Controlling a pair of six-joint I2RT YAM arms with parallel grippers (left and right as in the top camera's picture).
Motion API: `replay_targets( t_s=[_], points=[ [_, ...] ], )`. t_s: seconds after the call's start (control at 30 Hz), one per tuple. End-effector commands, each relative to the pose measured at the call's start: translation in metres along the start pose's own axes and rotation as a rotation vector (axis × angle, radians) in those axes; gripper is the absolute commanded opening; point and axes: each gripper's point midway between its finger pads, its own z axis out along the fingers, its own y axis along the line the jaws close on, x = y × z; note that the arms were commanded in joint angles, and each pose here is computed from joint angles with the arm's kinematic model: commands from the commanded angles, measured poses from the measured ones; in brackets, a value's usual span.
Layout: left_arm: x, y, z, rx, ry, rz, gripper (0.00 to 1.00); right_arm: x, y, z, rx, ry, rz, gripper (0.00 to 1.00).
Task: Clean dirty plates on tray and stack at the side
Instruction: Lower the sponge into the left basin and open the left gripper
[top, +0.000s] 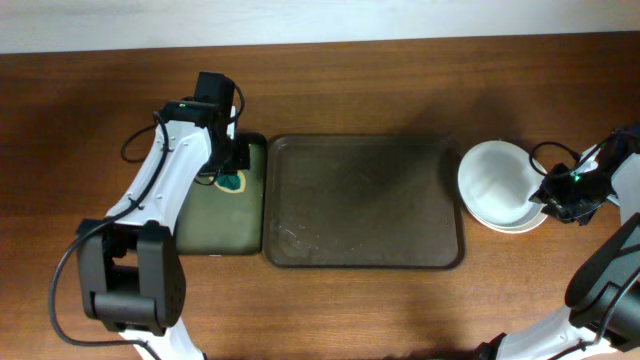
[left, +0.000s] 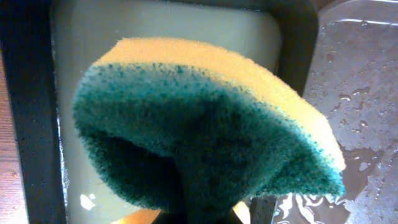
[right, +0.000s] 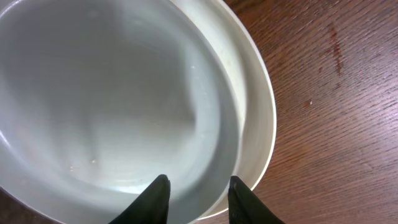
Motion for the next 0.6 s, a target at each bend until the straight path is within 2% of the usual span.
replay_targets(
  t_s=[0.0, 0.07, 0.13, 0.23, 0.3, 0.4, 0.43, 0.5, 0.57],
  points=[
    [0.011, 0.003, 0.021, -0.021, 0.065, -0.007, 0.00, 0.002, 0.003, -0.002, -0.002, -0.003, -0.010, 0.36],
    [0.016, 0.003, 0.031, -0.028, 0.095, -0.005, 0.00, 0.002, 0.003, -0.002, -0.003, -0.003, -0.010, 0.36],
    [0.019, 0.004, 0.038, -0.032, 0.116, -0.005, 0.06, 0.002, 0.003, -0.002, -0.002, -0.003, -0.010, 0.36],
    [0.022, 0.005, 0.044, -0.036, 0.133, -0.005, 0.30, 0.002, 0.003, -0.002, -0.003, -0.003, -0.010, 0.36],
    [0.023, 0.005, 0.046, -0.038, 0.137, -0.004, 0.40, 0.002, 0.003, -0.002, -0.003, -0.003, -0.010, 0.36],
    [0.023, 0.005, 0.046, -0.038, 0.138, -0.004, 0.95, 0.003, 0.006, -0.002, -0.018, 0.003, -0.009, 0.39],
    [0.022, 0.005, 0.046, -0.038, 0.138, -0.004, 1.00, 0.003, 0.011, -0.003, -0.047, 0.005, -0.010, 0.44],
    [0.020, 0.005, 0.044, -0.034, 0.131, 0.013, 1.00, 0.001, 0.015, -0.008, -0.059, 0.002, -0.013, 0.64],
    [0.015, 0.007, 0.038, -0.033, 0.127, 0.010, 1.00, 0.000, 0.018, -0.016, -0.058, 0.006, -0.018, 0.70]
  ],
)
